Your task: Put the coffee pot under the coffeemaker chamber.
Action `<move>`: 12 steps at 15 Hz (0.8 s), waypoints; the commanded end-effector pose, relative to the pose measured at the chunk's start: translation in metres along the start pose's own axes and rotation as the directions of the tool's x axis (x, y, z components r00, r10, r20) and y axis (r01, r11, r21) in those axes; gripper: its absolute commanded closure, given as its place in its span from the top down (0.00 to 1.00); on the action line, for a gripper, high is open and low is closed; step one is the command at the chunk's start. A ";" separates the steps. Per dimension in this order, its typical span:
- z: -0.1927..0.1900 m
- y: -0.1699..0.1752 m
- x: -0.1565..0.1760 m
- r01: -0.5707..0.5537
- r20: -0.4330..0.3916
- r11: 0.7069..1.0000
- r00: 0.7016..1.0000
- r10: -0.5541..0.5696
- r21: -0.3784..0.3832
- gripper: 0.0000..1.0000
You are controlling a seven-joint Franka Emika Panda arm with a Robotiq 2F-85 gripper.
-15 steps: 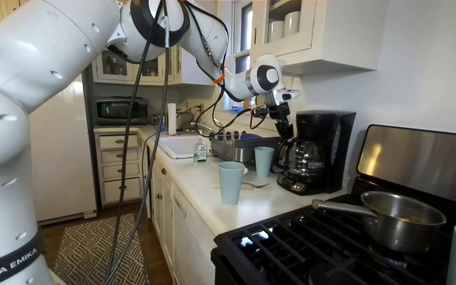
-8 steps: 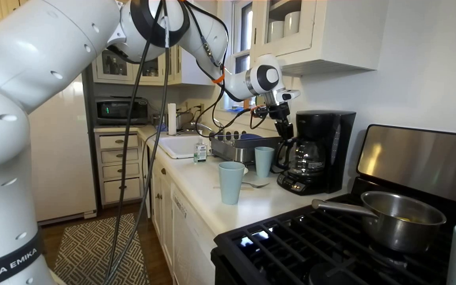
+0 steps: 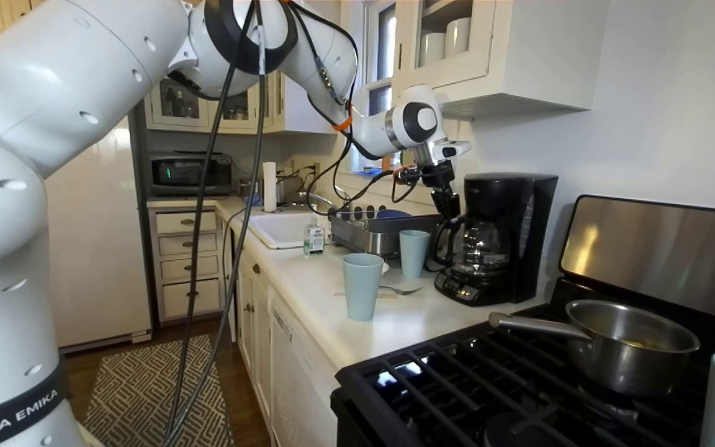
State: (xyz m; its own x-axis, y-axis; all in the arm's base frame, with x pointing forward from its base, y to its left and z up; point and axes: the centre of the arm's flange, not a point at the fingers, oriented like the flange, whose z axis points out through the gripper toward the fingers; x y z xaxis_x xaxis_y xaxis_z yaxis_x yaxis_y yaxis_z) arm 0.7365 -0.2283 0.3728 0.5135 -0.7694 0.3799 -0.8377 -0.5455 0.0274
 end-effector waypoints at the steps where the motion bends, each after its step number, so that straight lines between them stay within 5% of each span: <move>1: 0.043 -0.009 0.000 -0.030 0.012 0.999 0.999 0.031 -0.016 0.08; 4: 0.046 -0.008 -0.003 -0.040 0.001 0.999 0.999 0.040 -0.017 0.08; 5: 0.047 -0.008 -0.004 -0.040 0.006 0.999 0.999 0.040 -0.020 0.57; 12: 0.074 -0.011 -0.017 -0.053 0.017 0.998 0.998 0.054 -0.036 0.99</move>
State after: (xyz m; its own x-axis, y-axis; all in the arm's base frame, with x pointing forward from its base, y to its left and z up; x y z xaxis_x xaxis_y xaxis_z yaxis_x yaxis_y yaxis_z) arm 0.7428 -0.2274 0.3280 0.4970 -0.7867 0.3662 -0.8539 -0.5186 0.0449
